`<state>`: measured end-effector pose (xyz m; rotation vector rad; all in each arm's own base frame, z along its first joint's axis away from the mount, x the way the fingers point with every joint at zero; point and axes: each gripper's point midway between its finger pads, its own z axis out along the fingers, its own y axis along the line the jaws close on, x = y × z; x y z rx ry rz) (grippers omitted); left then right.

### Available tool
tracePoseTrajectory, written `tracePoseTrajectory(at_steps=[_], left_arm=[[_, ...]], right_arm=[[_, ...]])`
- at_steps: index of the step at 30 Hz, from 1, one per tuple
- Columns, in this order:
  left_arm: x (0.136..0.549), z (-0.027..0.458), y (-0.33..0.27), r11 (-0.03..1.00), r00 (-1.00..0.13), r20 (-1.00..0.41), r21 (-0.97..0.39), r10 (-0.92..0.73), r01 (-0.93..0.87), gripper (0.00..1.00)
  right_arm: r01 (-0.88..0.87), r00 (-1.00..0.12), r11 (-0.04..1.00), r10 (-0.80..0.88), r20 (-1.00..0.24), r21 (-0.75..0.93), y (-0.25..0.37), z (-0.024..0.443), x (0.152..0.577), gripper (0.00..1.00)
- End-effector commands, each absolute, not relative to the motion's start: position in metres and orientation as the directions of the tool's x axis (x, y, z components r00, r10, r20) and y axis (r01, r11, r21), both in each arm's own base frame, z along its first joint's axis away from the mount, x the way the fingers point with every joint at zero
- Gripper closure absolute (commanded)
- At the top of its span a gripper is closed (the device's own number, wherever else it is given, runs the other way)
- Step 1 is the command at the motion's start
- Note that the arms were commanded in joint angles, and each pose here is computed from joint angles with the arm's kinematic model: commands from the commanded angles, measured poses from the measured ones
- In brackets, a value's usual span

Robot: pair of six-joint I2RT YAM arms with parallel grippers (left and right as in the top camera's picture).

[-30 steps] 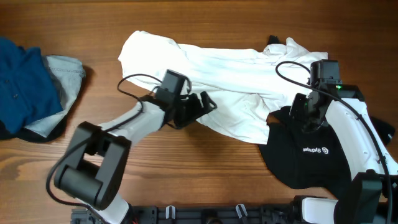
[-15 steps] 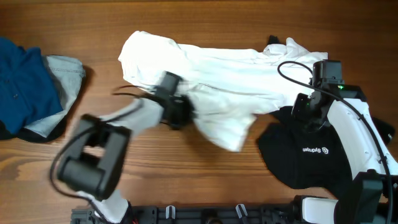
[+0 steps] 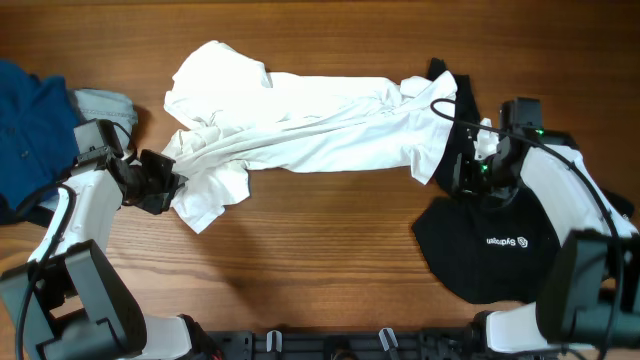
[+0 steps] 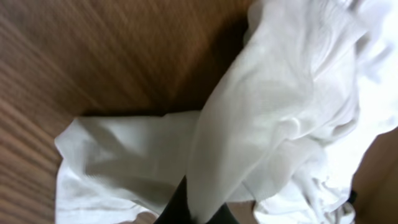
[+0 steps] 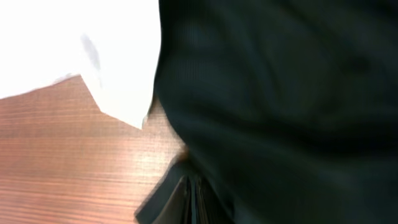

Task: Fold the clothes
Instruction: 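Stretch the T-shirt between both grippers, pulling outward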

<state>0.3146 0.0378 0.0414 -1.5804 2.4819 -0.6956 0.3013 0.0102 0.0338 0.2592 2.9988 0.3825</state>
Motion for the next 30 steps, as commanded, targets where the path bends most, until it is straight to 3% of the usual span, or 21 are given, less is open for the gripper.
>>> tracePoseTrajectory(at_steps=[1,5,10,13,16,20,21,24,27,30], left_arm=[[0.311,0.042,0.025,0.417,-0.524,0.142,-0.449,-0.840,-0.790,0.96],[0.307,0.041,0.018,0.429,-0.536,0.158,-0.436,-0.829,-0.791,0.96],[0.298,0.037,0.020,0.466,-0.559,0.153,-0.399,-0.815,-0.790,0.96],[0.292,0.035,0.021,0.505,-0.589,0.143,-0.382,-0.795,-0.774,0.96],[0.288,0.033,0.023,0.520,-0.595,0.140,-0.358,-0.791,-0.775,0.96],[0.289,0.031,0.030,0.530,-0.591,0.107,-0.336,-0.800,-0.778,0.96],[0.290,0.031,0.030,0.531,-0.592,0.101,-0.340,-0.800,-0.776,0.96],[0.294,0.032,0.031,0.533,-0.593,0.088,-0.350,-0.800,-0.771,0.96],[0.295,0.032,0.032,0.533,-0.594,0.083,-0.354,-0.800,-0.768,0.96],[0.297,0.033,0.032,0.534,-0.594,0.077,-0.358,-0.801,-0.766,0.96]], right_arm=[[0.123,-0.983,0.951,0.157,-0.100,0.282,0.014,0.006,0.318,0.96],[0.168,-0.966,0.967,0.200,-0.165,0.190,-0.012,-0.033,0.347,0.96],[0.463,-0.866,0.886,0.444,-0.229,-0.033,-0.117,-0.046,0.355,0.96],[0.650,-0.730,0.760,0.630,-0.265,0.014,-0.178,-0.021,0.358,0.96],[0.676,-0.645,0.697,0.716,-0.267,0.239,-0.209,0.016,0.378,0.96],[0.478,-0.758,0.748,0.616,-0.214,0.460,-0.163,0.048,0.393,0.95],[0.423,-0.804,0.759,0.567,-0.182,0.494,-0.140,0.054,0.388,0.92],[0.329,-0.911,0.785,0.411,-0.044,0.525,-0.072,0.059,0.364,0.58],[0.343,-0.936,0.787,0.331,0.119,0.513,-0.012,0.048,0.338,0.50],[0.406,-0.913,0.780,0.327,0.244,0.476,0.037,0.026,0.316,0.48]])
